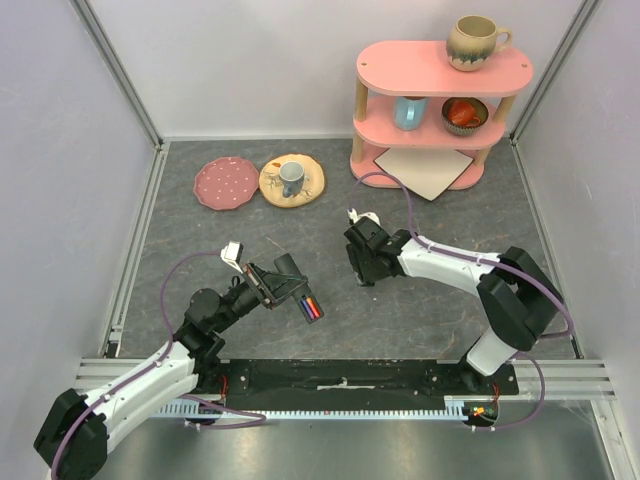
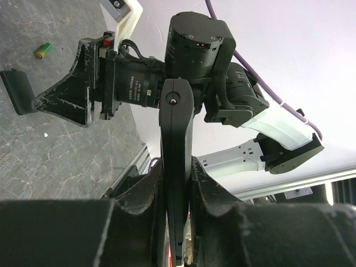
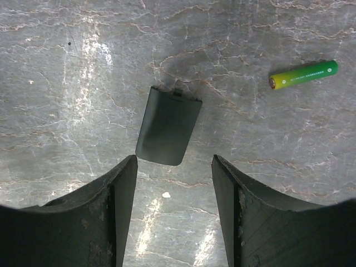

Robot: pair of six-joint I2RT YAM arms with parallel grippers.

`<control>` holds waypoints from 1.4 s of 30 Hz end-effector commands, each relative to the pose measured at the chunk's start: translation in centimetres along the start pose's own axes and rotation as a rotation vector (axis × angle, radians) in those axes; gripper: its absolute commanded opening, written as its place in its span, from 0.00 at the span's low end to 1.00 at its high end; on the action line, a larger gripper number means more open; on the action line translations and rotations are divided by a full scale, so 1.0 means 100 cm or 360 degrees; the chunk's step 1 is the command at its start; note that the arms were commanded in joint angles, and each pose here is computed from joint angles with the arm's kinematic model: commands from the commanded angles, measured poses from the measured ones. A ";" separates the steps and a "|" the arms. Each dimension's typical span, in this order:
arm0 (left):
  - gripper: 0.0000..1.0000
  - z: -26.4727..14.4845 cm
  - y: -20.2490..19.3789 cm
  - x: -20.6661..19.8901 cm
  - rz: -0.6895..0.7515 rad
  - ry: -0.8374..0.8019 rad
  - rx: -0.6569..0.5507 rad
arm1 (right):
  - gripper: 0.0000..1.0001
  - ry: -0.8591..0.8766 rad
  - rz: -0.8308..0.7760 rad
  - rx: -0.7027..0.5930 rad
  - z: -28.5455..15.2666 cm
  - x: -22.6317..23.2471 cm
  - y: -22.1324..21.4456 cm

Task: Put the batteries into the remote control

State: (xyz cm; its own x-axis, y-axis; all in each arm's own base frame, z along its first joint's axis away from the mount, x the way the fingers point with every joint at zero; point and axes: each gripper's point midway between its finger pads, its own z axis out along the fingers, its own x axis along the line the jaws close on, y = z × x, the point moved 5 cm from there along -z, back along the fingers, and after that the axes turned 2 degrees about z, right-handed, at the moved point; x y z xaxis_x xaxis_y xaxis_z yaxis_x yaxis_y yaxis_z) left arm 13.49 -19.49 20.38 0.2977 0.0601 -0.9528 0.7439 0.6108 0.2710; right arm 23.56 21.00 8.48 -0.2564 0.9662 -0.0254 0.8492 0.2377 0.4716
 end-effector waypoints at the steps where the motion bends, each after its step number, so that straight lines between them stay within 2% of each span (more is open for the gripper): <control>1: 0.02 -0.013 -0.010 0.032 0.0025 0.0078 -0.0001 | 0.63 0.0043 0.0009 -0.0056 0.004 0.009 0.012; 30: 0.02 -0.015 -0.011 0.038 -0.0001 0.0107 -0.0010 | 0.58 -0.0043 0.0233 0.0027 0.039 0.007 -0.016; 39: 0.02 -0.016 -0.011 0.038 0.0000 0.0103 -0.0003 | 0.48 -0.0021 0.0231 0.0062 0.040 0.007 -0.026; 42: 0.02 -0.015 -0.011 0.037 0.0004 0.0106 -0.0005 | 0.40 -0.0011 0.0223 0.0062 0.039 0.007 -0.027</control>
State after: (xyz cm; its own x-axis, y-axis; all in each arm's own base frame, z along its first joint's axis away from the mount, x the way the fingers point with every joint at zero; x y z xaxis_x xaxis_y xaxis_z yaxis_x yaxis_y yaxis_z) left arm 13.40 -19.41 20.65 0.3074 0.0523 -0.9502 0.7407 0.6137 0.2734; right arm 24.44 22.26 5.67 -0.1378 0.9894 0.0456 0.8601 0.0967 0.5009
